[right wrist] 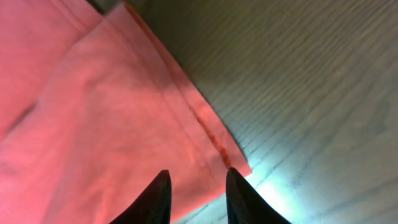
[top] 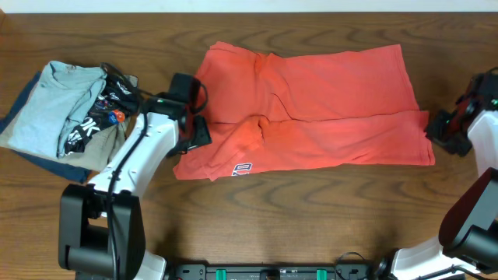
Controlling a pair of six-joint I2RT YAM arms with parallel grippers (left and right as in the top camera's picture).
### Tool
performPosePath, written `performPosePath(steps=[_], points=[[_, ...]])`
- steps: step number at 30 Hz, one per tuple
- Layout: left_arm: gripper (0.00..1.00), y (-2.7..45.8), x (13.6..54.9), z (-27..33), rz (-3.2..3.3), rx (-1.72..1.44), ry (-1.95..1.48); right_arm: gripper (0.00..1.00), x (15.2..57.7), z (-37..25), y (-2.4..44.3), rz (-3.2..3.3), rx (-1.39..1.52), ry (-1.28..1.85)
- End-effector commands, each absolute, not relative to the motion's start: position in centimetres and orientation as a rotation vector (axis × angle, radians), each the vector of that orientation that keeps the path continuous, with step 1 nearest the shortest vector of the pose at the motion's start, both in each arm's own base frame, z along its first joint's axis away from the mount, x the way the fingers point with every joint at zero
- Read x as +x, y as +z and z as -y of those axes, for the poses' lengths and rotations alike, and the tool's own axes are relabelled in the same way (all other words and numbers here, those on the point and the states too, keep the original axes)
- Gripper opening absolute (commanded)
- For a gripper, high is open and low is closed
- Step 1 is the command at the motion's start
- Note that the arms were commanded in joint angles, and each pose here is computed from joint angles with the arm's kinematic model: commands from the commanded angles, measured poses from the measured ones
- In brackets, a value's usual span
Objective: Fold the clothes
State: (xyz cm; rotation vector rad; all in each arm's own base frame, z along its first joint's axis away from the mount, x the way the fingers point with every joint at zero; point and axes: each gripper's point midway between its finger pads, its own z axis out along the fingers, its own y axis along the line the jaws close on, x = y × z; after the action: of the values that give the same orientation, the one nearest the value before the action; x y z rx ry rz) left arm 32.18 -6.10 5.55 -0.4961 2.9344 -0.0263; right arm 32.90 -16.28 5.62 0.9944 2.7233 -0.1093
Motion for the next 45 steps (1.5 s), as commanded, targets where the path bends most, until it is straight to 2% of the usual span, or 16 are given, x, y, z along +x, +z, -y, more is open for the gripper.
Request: performPosePath(steps=[1, 3, 7, 10, 11, 13, 15, 19, 21, 23, 26, 29, 35, 41, 45], points=[[0.74, 3.4, 30.7, 6.3, -3.010, -0.566, -0.081, 0.30, 30.7, 16.9, 3.0, -2.756, 1.030, -0.211], [0.76, 2.4, 30.2, 6.0, -3.037, -0.582, -0.064, 0.32, 30.2, 16.9, 1.9, -2.753, 1.034, -0.224], [0.77, 0.6, 29.5, 6.2, -3.088, -0.597, -0.079, 0.44, 29.8, 16.4, 0.5, -2.747, 1.029, -0.198], [0.77, -0.4, 29.0, 6.5, -3.127, -0.606, -0.091, 0.46, 29.3, 16.2, -0.3, -2.746, 1.030, -0.199], [0.77, -0.7, 28.8, 6.5, -3.143, -0.609, -0.081, 0.45, 29.1, 16.1, -0.5, -2.747, 1.031, -0.199], [0.77, -1.2, 27.8, 6.3, -3.187, -0.621, -0.052, 0.26, 28.7, 15.9, -1.1, -2.753, 1.032, -0.200], [0.77, -1.4, 26.8, 6.0, -3.230, -0.631, -0.012, 0.16, 28.0, 15.8, -1.7, -2.760, 1.037, -0.220], [0.76, -1.6, 25.6, 5.0, -3.268, -0.634, 0.086, 0.09, 26.5, 16.0, -2.6, -2.778, 1.050, -0.288], [0.67, -1.7, 25.2, 4.3, -3.270, -0.630, 0.149, 0.01, 25.9, 16.2, -2.8, -2.789, 1.056, -0.320], [0.51, -1.8, 24.7, 3.9, -3.279, -0.626, 0.187, 0.01, 25.0, 16.4, -2.9, -2.803, 1.076, -0.374], [0.42, -1.9, 23.3, 3.5, -3.317, -0.628, 0.234, 0.01, 22.8, 17.6, -2.4, -2.801, 1.171, -0.555], [0.41, -2.0, 21.1, 3.1, -3.382, -0.644, 0.287, 0.02, 20.6, 18.6, -1.8, -2.782, 1.265, -0.711], [0.41, -1.8, 17.7, 2.7, -3.476, -0.697, 0.364, 0.02, 18.9, 19.0, -1.7, -2.800, 1.341, -0.736], [0.41, -0.7, 17.9, 3.6, -3.462, -0.719, 0.254, 0.01, 19.5, 18.9, -1.2, -2.800, 1.359, -0.675], [0.43, 1.4, 19.6, 3.9, -3.370, -0.698, 0.178, 0.01, 21.8, 19.5, 1.3, -2.735, 1.351, -0.607]])
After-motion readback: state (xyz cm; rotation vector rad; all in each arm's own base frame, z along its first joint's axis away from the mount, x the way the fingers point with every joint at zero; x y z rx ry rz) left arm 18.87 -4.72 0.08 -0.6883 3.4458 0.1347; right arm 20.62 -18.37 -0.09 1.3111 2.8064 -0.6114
